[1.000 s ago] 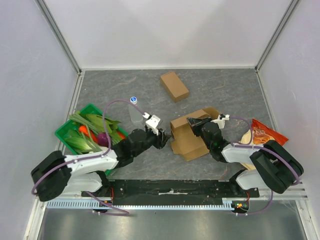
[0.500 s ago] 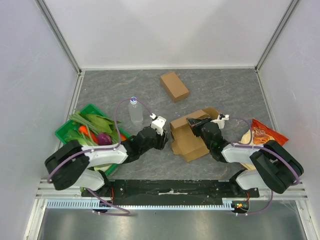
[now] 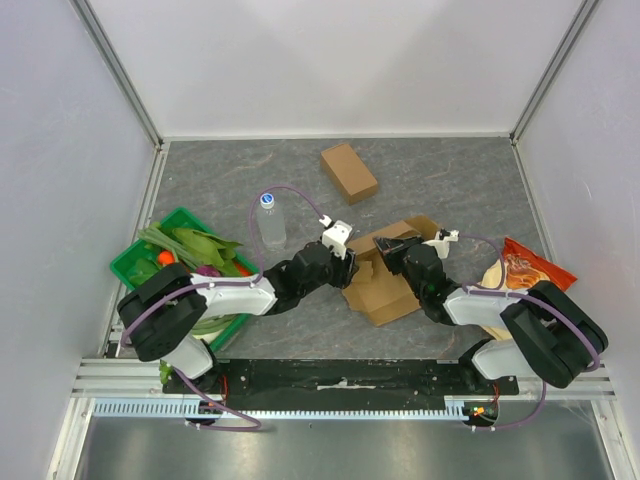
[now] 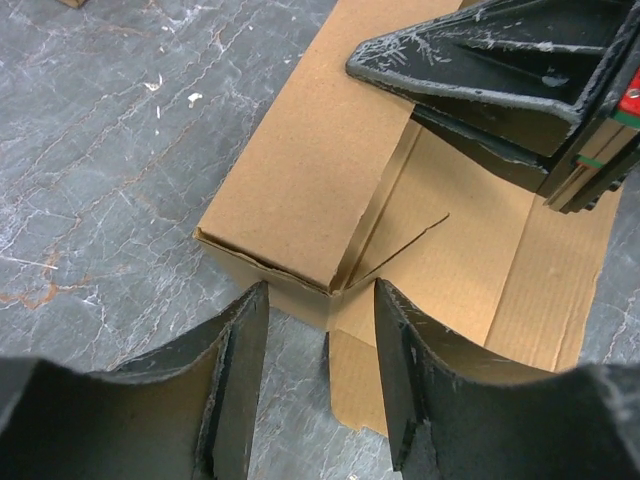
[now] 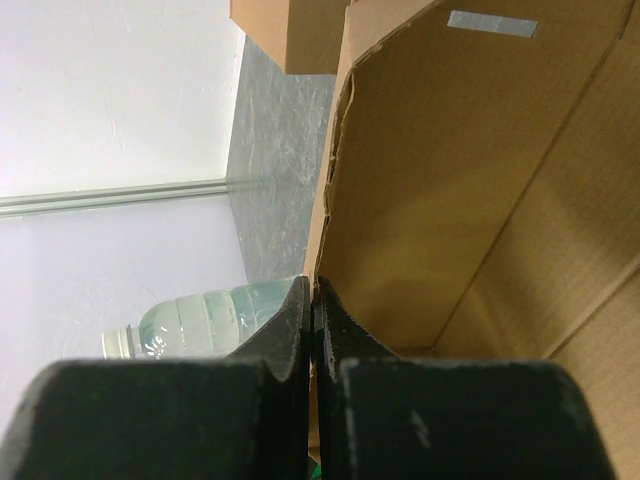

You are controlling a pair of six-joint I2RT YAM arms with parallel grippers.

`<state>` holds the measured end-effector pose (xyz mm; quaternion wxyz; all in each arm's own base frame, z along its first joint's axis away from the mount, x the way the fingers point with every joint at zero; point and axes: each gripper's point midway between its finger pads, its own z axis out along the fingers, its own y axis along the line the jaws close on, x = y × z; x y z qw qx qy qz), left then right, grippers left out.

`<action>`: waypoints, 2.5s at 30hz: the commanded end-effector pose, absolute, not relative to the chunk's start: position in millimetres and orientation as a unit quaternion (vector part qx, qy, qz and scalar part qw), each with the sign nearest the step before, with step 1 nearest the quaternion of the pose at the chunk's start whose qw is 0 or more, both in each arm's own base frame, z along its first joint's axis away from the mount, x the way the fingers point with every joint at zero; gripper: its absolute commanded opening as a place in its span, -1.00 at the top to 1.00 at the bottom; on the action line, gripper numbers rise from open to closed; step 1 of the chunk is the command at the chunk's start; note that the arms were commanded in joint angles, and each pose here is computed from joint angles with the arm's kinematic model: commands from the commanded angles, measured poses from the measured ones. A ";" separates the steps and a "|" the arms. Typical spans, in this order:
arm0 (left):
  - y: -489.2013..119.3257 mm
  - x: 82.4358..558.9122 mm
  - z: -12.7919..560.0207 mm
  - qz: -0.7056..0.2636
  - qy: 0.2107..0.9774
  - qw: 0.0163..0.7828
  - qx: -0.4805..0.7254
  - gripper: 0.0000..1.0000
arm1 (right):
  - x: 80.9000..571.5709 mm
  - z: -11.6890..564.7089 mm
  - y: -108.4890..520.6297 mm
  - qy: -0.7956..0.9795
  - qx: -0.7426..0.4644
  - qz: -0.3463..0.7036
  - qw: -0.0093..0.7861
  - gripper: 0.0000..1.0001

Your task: Fold the paper box

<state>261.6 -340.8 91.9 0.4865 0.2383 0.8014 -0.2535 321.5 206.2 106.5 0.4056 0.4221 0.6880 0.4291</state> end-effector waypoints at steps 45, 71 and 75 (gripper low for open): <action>-295.6 319.2 46.5 0.057 0.781 0.619 -0.056 0.96 | 277.6 75.8 203.1 0.681 0.459 0.431 0.375 1.00; -275.3 308.4 34.2 0.037 0.769 0.638 -0.001 0.96 | 247.3 126.0 187.7 0.768 0.268 0.345 0.467 -0.96; -270.8 305.2 44.9 0.026 0.757 0.652 0.026 0.96 | 227.3 151.5 133.2 0.818 0.141 0.211 0.516 -0.96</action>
